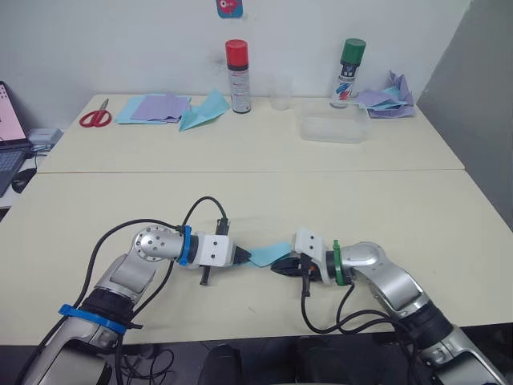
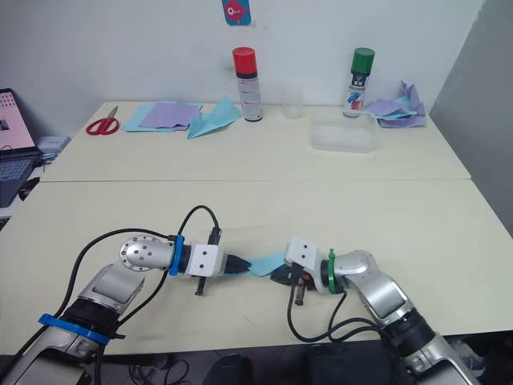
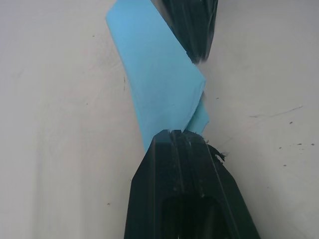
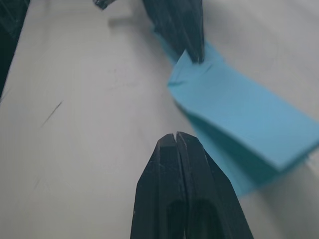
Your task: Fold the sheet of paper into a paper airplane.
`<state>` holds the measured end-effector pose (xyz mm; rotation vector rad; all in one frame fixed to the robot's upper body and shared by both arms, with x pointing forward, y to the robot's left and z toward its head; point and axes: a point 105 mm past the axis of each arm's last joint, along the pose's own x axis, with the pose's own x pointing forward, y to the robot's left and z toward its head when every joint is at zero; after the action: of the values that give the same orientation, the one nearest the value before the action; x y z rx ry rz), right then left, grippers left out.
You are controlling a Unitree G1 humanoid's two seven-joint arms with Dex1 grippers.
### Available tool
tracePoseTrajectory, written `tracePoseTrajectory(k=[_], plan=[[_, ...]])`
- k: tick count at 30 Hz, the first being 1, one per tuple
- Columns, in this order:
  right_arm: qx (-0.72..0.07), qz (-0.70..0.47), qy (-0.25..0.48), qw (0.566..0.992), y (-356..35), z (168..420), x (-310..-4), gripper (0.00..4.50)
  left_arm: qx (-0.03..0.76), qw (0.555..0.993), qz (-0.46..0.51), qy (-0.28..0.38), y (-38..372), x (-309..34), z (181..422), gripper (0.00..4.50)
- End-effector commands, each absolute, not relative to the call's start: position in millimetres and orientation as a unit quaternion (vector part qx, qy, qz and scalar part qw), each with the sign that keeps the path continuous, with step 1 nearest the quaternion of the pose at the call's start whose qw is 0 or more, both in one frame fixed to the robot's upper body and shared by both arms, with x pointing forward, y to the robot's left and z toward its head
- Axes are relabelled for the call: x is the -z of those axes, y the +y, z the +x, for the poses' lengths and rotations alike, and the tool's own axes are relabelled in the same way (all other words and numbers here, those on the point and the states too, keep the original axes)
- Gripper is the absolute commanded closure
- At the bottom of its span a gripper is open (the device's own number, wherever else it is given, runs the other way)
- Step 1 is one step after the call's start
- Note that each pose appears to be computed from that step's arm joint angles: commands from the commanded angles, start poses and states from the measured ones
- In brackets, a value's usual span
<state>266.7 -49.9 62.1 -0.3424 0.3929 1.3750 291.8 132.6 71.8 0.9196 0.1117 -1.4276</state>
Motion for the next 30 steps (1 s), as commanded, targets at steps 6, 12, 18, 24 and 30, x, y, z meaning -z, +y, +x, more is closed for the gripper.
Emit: tracePoseTrajectory(k=[6, 12, 18, 24, 30], plan=[[-0.629, -0.089, 0.106, 0.765, -40.7, 287.8, -135.8, 4.5, 0.643, 0.628, 0.411, 0.149, 151.6, -34.8, 278.8, 4.47], [-0.566, -0.081, 0.089, 0.815, -14.7, 318.5, -134.8, 4.5, 0.643, 0.628, 0.412, 0.152, 152.3, -34.1, 278.8, 4.47], [-0.561, -0.109, 0.1, 0.814, -2.6, 314.7, -110.8, 4.5, 0.64, 0.629, 0.414, 0.154, 153.6, -35.2, 279.7, 4.47], [-0.562, -0.135, 0.125, 0.806, -4.6, 304.6, -90.5, 4.5, 0.639, 0.631, 0.411, 0.158, 154.5, -34.7, 278.6, 4.47], [-0.546, -0.144, 0.14, 0.813, -11.4, 307.4, -79.6, 4.5, 0.638, 0.632, 0.411, 0.159, 154.7, -34.6, 279.0, 4.47]])
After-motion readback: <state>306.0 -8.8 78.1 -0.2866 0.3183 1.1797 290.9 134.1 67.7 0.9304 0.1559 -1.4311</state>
